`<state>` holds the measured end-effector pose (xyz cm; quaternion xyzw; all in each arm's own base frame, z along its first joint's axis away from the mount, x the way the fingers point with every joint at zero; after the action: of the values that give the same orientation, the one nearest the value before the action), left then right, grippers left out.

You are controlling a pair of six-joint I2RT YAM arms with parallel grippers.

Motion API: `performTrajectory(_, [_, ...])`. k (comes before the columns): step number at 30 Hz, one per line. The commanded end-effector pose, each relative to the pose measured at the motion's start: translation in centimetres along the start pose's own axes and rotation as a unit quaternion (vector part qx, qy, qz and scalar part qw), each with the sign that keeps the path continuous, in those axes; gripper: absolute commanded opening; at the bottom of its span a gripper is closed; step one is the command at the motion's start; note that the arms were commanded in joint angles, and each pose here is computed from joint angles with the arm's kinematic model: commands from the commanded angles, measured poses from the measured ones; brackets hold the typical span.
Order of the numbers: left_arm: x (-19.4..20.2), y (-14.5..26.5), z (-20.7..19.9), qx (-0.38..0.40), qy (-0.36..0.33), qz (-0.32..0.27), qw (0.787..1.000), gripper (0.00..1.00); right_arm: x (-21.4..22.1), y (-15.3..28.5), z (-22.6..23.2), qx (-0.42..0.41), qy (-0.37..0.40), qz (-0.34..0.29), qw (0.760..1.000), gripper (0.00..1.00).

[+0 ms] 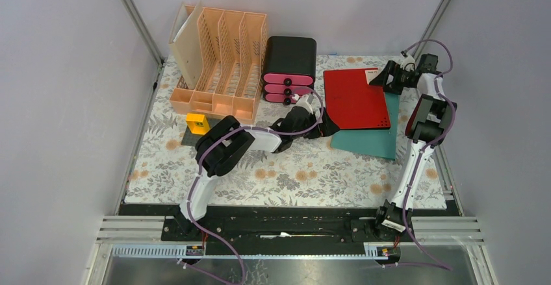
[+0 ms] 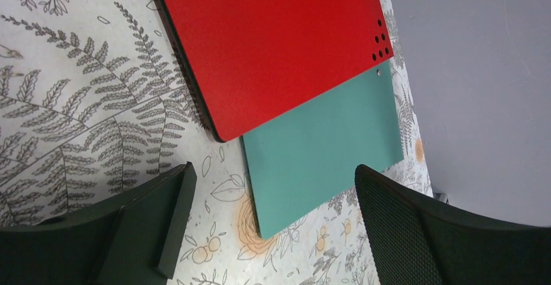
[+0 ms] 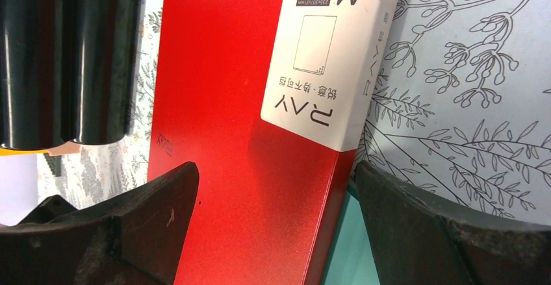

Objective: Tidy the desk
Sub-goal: Pick up the folder from the center of the board.

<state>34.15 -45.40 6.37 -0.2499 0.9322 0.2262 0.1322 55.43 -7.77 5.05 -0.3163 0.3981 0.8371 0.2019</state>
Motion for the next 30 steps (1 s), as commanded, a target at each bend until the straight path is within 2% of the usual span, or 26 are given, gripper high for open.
performTrajectory(1, [0.1, -1.1, 1.6, -0.031, 0.007, -0.002, 0.999, 0.97, 1.5, -0.7, -0.1, -0.022, -0.051, 0.020, 0.998, 0.95])
performTrajectory(5, [0.1, -1.3, 2.2, -0.037, 0.011, 0.002, 0.999, 0.95, 1.9, -1.0, -0.2, -0.036, -0.075, 0.023, 0.996, 0.89])
performTrajectory(9, [0.0, -1.4, 2.6, -0.040, 0.011, 0.001, 0.999, 0.94, 2.3, -1.2, -0.1, -0.048, -0.084, 0.022, 0.995, 0.75])
performTrajectory(17, [-0.3, -1.0, 2.3, -0.032, 0.006, 0.006, 0.999, 0.94, 2.2, -0.4, 0.5, -0.072, -0.086, 0.012, 0.994, 0.32])
performTrajectory(20, [-0.6, -0.5, 2.0, -0.028, -0.003, 0.005, 1.000, 0.95, 1.7, 0.2, 0.8, -0.082, -0.080, -0.004, 0.993, 0.19])
performTrajectory(30, [-1.3, 4.8, -0.6, -0.003, -0.068, -0.009, 0.998, 0.99, 0.7, 2.8, 3.7, -0.104, -0.083, -0.025, 0.991, 0.00])
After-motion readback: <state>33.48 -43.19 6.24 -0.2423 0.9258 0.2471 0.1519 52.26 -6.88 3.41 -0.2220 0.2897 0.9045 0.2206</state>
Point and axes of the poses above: each gripper's point midway between its finger pads, its own y axis back along the fingers, its own z axis along the line the jaws close on, x = y × z, the point moved 2 cm from there along y, back along the fingers, and after that the axes turned 14 degrees about y, right-handed, at the moved point
